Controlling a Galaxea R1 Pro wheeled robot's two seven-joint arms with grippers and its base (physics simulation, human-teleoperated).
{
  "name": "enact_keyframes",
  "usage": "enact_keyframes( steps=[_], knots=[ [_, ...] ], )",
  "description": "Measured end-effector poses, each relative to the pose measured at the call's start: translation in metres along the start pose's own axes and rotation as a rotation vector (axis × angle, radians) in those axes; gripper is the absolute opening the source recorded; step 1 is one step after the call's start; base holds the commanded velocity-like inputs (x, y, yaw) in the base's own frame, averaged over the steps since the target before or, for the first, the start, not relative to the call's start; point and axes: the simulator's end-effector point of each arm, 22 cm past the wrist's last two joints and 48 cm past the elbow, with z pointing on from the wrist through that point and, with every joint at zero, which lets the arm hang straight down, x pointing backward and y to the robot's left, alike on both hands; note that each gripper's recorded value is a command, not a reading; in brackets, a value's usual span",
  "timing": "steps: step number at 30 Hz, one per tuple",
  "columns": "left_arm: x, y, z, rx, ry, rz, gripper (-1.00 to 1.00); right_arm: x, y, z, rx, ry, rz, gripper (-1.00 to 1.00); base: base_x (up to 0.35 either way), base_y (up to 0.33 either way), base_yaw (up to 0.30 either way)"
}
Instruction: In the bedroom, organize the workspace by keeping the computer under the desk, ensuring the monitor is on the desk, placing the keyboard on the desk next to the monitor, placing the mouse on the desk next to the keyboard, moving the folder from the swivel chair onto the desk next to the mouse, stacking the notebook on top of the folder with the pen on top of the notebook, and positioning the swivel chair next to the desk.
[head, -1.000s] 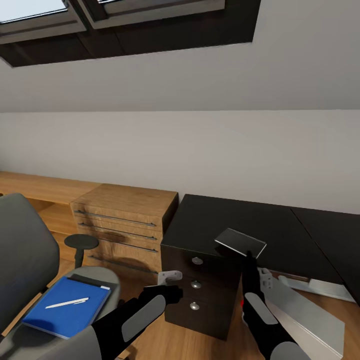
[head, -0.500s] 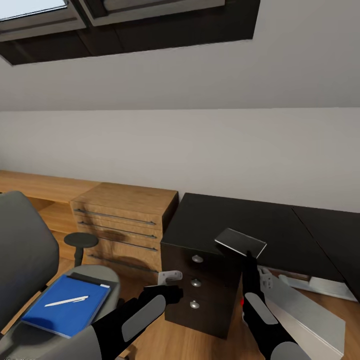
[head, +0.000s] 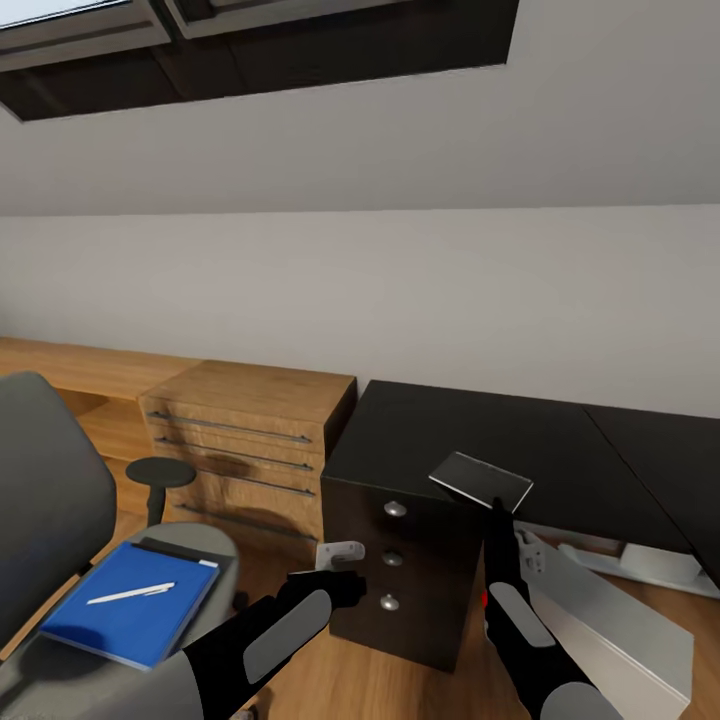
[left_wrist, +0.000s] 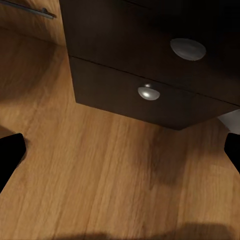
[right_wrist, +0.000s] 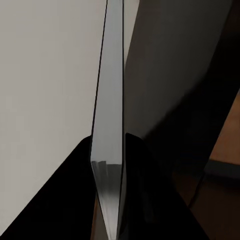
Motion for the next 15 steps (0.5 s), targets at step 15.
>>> enact_keyframes(
  steps=[15],
  knots=[
    [0.016, 0.002, 0.014, 0.004, 0.006, -0.007, 1.0, 0.001, -0.004, 0.0, -0.031, -0.01, 0.012, -1.0, 0.0, 0.0, 0.0]
  ],
)
